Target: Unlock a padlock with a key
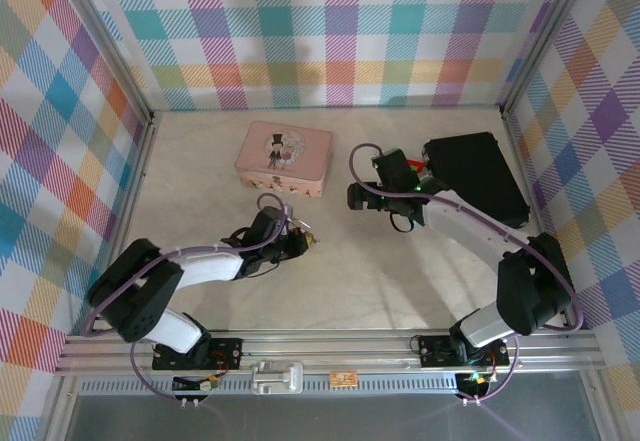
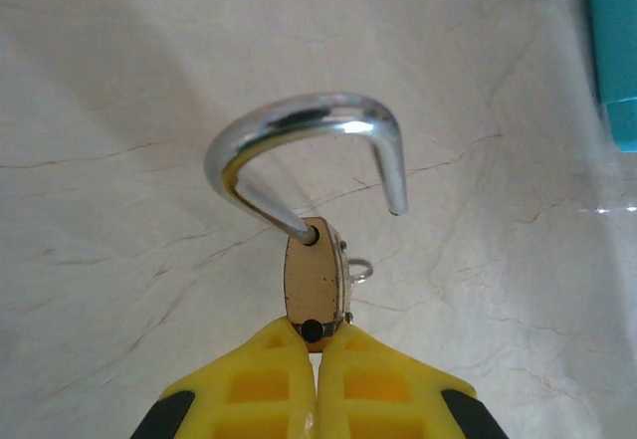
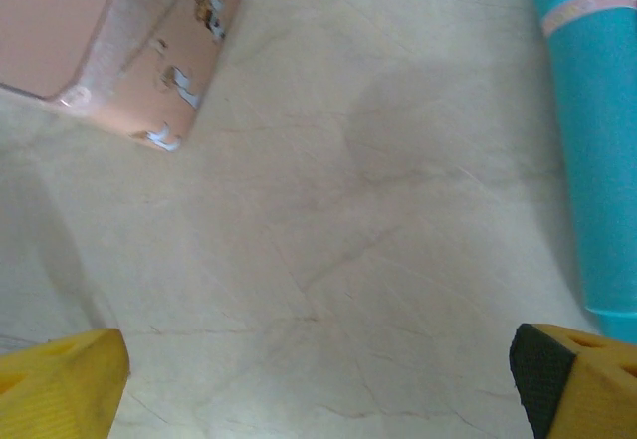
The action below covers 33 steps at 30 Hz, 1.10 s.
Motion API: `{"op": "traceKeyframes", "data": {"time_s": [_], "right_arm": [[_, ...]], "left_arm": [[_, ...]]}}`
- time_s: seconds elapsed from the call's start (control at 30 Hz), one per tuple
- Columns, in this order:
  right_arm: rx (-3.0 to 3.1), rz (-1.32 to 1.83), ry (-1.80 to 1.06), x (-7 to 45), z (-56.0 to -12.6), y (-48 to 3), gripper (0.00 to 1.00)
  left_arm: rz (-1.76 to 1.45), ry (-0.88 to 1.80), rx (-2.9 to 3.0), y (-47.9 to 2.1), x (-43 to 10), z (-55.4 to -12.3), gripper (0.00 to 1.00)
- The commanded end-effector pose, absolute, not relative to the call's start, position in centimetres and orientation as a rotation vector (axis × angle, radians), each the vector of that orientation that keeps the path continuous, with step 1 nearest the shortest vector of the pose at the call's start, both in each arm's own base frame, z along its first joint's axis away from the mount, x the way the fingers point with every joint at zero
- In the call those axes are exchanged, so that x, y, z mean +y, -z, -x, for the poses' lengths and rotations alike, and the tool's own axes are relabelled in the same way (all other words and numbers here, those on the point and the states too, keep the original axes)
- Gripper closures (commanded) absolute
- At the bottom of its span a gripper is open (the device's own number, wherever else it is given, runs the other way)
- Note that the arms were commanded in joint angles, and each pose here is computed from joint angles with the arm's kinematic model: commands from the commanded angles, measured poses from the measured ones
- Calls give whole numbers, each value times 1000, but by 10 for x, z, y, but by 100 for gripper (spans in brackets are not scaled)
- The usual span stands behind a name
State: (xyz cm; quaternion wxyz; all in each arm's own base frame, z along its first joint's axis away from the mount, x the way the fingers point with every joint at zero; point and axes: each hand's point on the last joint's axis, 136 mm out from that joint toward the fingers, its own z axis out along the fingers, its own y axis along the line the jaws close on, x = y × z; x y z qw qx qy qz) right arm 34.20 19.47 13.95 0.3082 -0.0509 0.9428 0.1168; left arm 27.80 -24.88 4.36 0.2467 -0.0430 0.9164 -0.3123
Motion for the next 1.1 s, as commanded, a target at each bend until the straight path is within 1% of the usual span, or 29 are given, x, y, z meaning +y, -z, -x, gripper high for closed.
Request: {"op": "traceKeyframes", "data": {"time_s": [0.0,0.2,0.3,0.37,0.4,0.43,0.5,0.53,0.67,0.8,0.83,0.9,0.93,1.0,1.07], "right_arm": [[2452,156,-211,175,-340,-144,1],[2402,149,-48,143,-348,-138,1],[2372,127,15,121,-356,-132,1],[2335,108,47,105,-363,-131,1],[2321,100,59,98,-365,-130,1],[2303,91,64,92,-368,-129,1],[2272,77,71,81,-373,-128,1],[2266,69,69,75,-375,-125,1],[2261,-3,72,49,-380,-116,1],[2229,-56,66,30,-384,-105,1],[2212,-66,67,26,-385,-104,1],[2175,-65,63,22,-387,-102,1],[2148,-57,61,20,-389,-102,1],[2104,-41,50,20,-393,-101,1],[2060,-26,21,21,-397,-103,1]], "left_arm": [[129,915,2423,-54,-268,-296,100],[204,858,2486,-20,-262,-295,100],[236,829,2511,-11,-259,-294,99],[249,807,2524,-9,-257,-295,91],[253,798,2528,-10,-256,-295,83],[255,786,2533,-11,-255,-295,71],[260,764,2534,-15,-252,-296,53],[261,746,2533,-19,-250,-296,49],[244,630,2522,-38,-233,-297,35],[223,448,2458,-73,-202,-300,21],[211,418,2433,-85,-194,-302,20],[187,352,2395,-106,-179,-306,15],[177,304,2376,-117,-168,-308,14],[187,186,2333,-136,-141,-312,9],[194,96,2285,-153,-115,-315,7]]}}
